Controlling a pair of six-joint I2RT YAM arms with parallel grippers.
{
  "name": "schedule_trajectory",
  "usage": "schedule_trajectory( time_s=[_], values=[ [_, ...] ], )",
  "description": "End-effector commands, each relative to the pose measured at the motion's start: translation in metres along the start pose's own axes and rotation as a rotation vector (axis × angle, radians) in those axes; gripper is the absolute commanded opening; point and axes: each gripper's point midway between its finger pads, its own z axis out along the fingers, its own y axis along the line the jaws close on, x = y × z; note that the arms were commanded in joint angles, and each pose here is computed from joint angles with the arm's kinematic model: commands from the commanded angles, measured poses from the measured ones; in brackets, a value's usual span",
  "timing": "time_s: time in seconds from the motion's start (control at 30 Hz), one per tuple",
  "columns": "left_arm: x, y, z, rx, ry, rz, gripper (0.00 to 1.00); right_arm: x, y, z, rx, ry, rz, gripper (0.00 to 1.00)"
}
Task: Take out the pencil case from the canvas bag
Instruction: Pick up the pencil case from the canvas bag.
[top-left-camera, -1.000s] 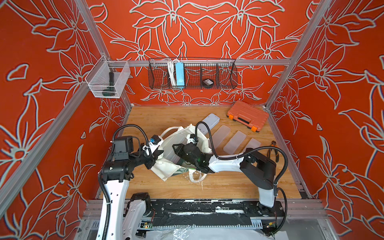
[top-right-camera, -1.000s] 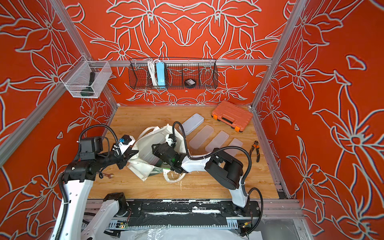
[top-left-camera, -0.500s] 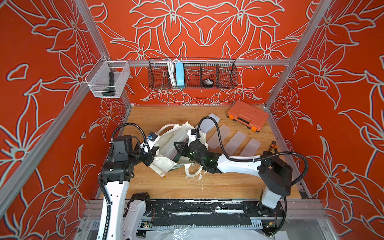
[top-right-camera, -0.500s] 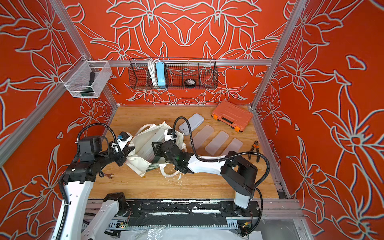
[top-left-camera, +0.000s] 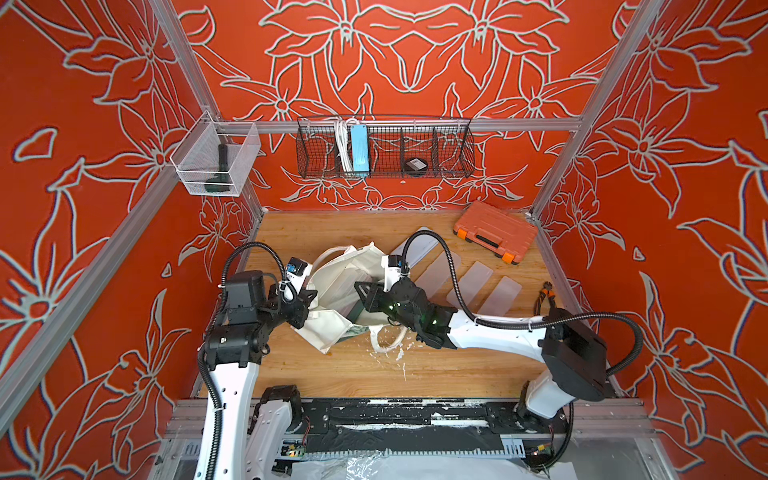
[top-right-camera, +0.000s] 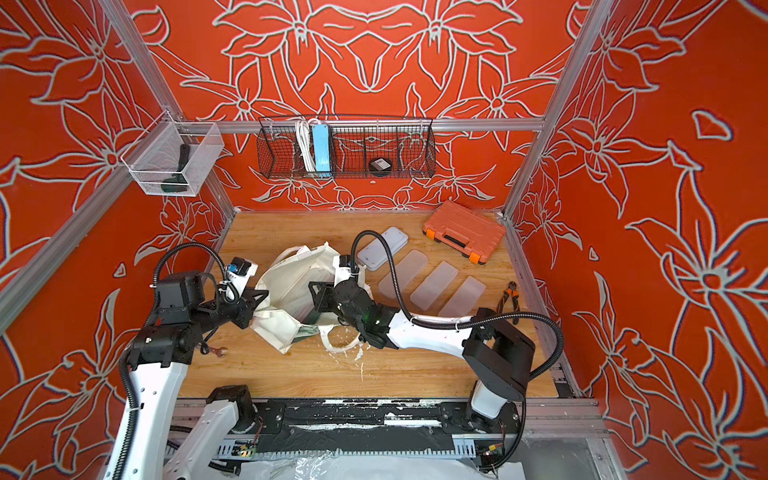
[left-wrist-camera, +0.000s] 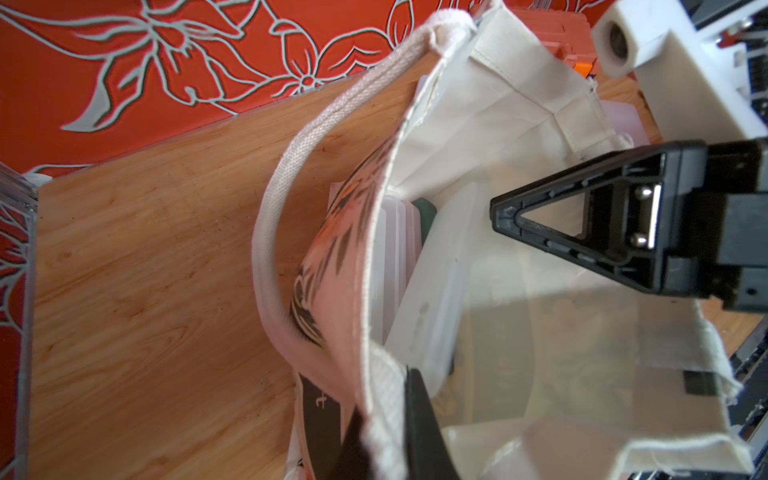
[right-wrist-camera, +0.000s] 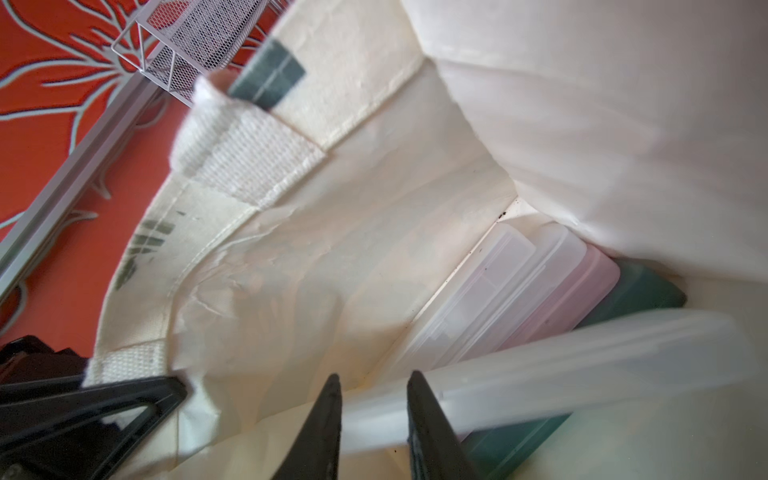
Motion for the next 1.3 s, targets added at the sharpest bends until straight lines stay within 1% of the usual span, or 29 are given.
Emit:
schedule_trajectory(
  time_s=[0.0,0.1,0.2,0.37,0.53,0.63,0.7,0.8,0.9,0.97,1.07,1.27],
  values=[
    [-0.014,-0.004,0.001,0.038,-0.071,-0.047,0.00,-0.002,-0.015,-0.006,0.063,0.000,-0.032,0.29],
    [-0.012,-0.004,0.003,0.040,-0.072,-0.056,0.00,0.003,-0.028,-0.008,0.122,0.020,-0.014,0.30],
    [-0.015,0.000,0.003,0.023,-0.076,-0.033,0.00,0.016,-0.035,-0.005,0.136,0.071,-0.003,0.31],
    [-0.033,0.006,-0.004,-0.014,-0.109,0.042,0.00,0.067,-0.057,0.004,0.152,0.193,0.035,0.32],
    [-0.057,0.008,-0.015,-0.042,-0.167,0.126,0.00,0.125,-0.095,0.011,0.227,0.296,0.045,0.32],
    [-0.065,0.003,-0.021,-0.029,-0.200,0.150,0.00,0.155,-0.112,0.015,0.259,0.349,0.042,0.33],
    [-0.065,-0.004,-0.024,-0.004,-0.220,0.155,0.00,0.166,-0.120,0.016,0.274,0.365,0.056,0.33],
    [-0.057,-0.019,-0.025,0.060,-0.231,0.150,0.00,0.167,-0.125,0.016,0.279,0.348,0.071,0.34],
    [-0.038,-0.042,-0.025,0.165,-0.224,0.155,0.00,0.157,-0.126,0.013,0.301,0.305,0.101,0.38],
    [-0.028,-0.057,-0.027,0.233,-0.223,0.171,0.00,0.150,-0.122,0.014,0.284,0.265,0.139,0.40],
    [-0.011,-0.071,-0.027,0.295,-0.216,0.175,0.00,0.140,-0.122,0.014,0.274,0.187,0.239,0.47],
    [0.020,-0.084,-0.024,0.346,-0.173,0.207,0.00,0.124,-0.128,0.017,0.239,0.024,0.463,0.64]
  ],
)
